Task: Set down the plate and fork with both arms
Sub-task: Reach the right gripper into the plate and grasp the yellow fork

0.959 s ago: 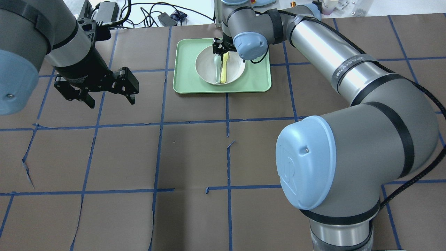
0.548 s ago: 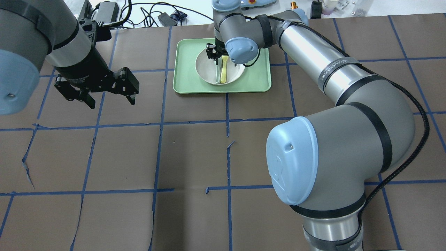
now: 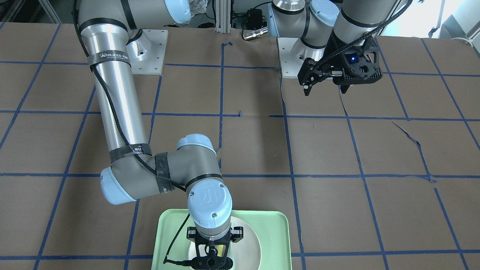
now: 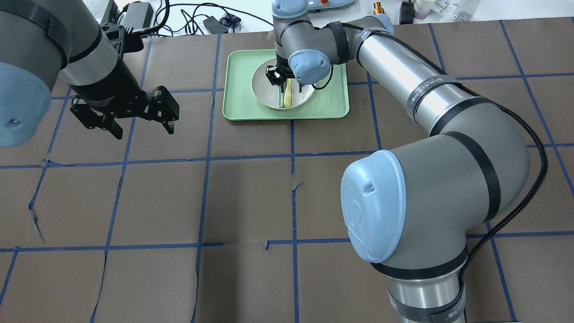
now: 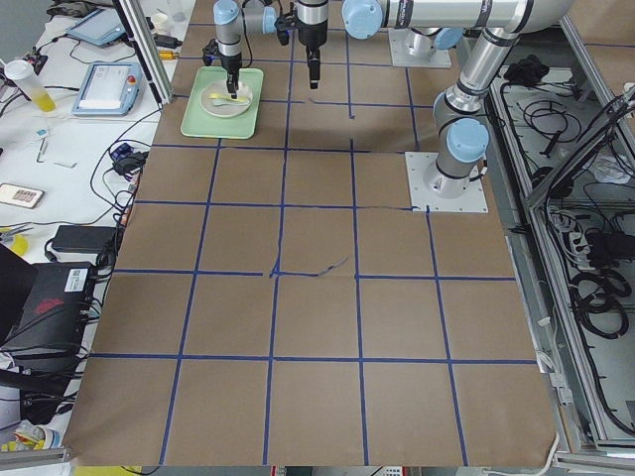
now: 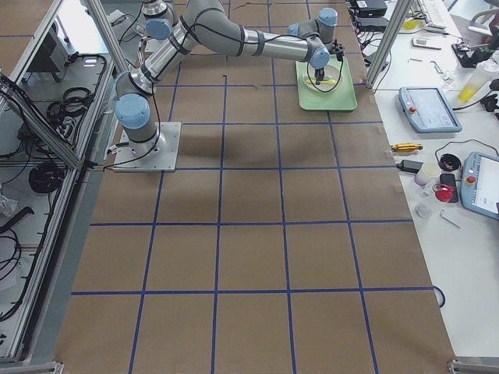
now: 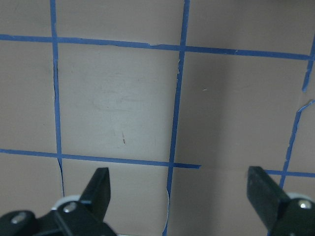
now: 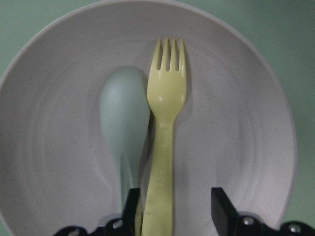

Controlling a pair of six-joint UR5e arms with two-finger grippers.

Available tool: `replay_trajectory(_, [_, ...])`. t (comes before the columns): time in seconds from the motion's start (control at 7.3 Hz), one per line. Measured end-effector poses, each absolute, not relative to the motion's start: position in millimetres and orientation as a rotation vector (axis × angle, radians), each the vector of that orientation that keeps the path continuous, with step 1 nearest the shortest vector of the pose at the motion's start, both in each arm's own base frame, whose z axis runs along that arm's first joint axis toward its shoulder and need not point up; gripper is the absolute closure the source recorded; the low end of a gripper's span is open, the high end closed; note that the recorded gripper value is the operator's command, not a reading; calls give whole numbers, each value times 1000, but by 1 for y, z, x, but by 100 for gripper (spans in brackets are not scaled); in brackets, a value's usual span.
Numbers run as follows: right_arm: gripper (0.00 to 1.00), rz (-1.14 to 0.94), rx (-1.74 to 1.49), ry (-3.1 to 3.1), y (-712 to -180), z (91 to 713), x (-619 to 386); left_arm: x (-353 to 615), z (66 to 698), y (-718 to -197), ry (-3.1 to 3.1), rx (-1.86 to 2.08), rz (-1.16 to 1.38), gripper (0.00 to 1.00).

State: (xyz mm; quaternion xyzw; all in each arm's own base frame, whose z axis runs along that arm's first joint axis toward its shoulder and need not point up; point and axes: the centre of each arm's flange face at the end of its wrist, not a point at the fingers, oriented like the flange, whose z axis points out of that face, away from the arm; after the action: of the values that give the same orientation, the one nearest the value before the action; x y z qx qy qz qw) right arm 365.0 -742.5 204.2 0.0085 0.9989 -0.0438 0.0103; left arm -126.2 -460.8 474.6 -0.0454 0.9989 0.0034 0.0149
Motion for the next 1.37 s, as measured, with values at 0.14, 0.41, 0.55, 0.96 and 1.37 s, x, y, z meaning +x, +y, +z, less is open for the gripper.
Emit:
replay_trajectory(0.14, [48, -132, 25, 3118, -743, 202, 365, -126, 474, -461, 3108, -142, 11, 0])
replay_trajectory(0.41, [57, -124, 25, 3120, -743, 195, 365, -126, 474, -461, 3108, -141, 12, 0])
replay_trajectory(0.55, [57, -125, 25, 3119, -743, 194, 365, -127, 474, -461, 3109, -140, 11, 0])
replay_trajectory(0.96, [75, -131, 25, 3117, -744, 192, 366, -126, 474, -461, 3109, -141, 13, 0])
replay_trajectory(1.37, [96, -132, 24, 3118, -744, 191, 366, -127, 474, -461, 3110, -140, 12, 0])
